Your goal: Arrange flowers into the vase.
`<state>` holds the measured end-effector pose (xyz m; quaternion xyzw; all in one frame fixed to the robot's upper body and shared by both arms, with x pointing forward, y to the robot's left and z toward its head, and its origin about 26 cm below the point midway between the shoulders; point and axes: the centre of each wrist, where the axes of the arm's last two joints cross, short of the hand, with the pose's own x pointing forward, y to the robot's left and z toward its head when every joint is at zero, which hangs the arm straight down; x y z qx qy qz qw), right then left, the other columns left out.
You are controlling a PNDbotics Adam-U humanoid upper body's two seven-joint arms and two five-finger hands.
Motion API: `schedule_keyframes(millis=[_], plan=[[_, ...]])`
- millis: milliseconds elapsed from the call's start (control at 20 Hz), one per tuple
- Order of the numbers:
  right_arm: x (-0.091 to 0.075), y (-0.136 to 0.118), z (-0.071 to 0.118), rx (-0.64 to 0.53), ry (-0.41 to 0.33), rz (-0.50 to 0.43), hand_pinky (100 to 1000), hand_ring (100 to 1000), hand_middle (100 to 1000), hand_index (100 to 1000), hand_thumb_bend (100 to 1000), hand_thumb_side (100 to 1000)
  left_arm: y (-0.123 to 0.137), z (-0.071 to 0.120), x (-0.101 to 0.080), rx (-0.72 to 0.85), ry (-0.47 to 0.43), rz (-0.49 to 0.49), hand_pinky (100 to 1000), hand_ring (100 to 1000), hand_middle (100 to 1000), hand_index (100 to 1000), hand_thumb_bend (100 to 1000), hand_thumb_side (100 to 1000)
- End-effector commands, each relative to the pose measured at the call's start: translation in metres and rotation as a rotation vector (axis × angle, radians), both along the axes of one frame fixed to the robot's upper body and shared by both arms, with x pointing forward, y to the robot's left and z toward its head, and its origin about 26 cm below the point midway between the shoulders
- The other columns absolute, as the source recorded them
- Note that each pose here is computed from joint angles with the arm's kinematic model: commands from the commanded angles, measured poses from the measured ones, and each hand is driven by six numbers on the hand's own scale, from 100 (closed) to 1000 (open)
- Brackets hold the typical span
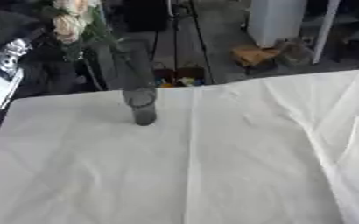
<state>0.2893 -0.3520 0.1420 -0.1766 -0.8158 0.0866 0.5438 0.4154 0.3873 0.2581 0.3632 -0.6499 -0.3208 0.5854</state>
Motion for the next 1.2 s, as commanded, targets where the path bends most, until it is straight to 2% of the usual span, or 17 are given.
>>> schedule_keyframes(millis=[50, 250, 450, 600, 900, 1200], plan=[[0.0, -0.003, 0.008, -0.011, -0.025, -0.009, 789, 764, 668, 856, 100, 902, 0.011, 0.025, -0.02, 0.007, -0.114, 0.013, 814, 723, 788, 688, 1000, 649], [-0.001, -0.003, 0.007, -0.007, -0.027, -0.013, 789, 764, 667, 856, 100, 902, 0.015, 0.021, -0.04, -0.026, -0.176, 0.017, 806, 717, 784, 670, 1000, 672], [-0.001, -0.002, 0.007, -0.007, -0.027, -0.013, 789, 764, 667, 856, 100, 902, 0.005, 0.024, -0.051, -0.068, -0.201, 0.015, 806, 717, 784, 670, 1000, 672], [-0.001, -0.003, 0.005, -0.001, -0.027, -0.019, 788, 763, 665, 856, 100, 893, 0.006, 0.025, -0.063, -0.103, -0.248, 0.005, 767, 708, 779, 646, 1000, 722], [-0.002, -0.003, 0.003, 0.003, -0.024, -0.024, 788, 763, 665, 856, 100, 904, 0.008, 0.004, -0.087, -0.173, -0.334, -0.045, 754, 704, 775, 640, 1000, 735], [-0.002, -0.003, 0.003, 0.004, -0.024, -0.025, 788, 763, 664, 856, 100, 903, 0.009, -0.012, -0.095, -0.233, -0.348, -0.041, 752, 704, 775, 638, 999, 735]])
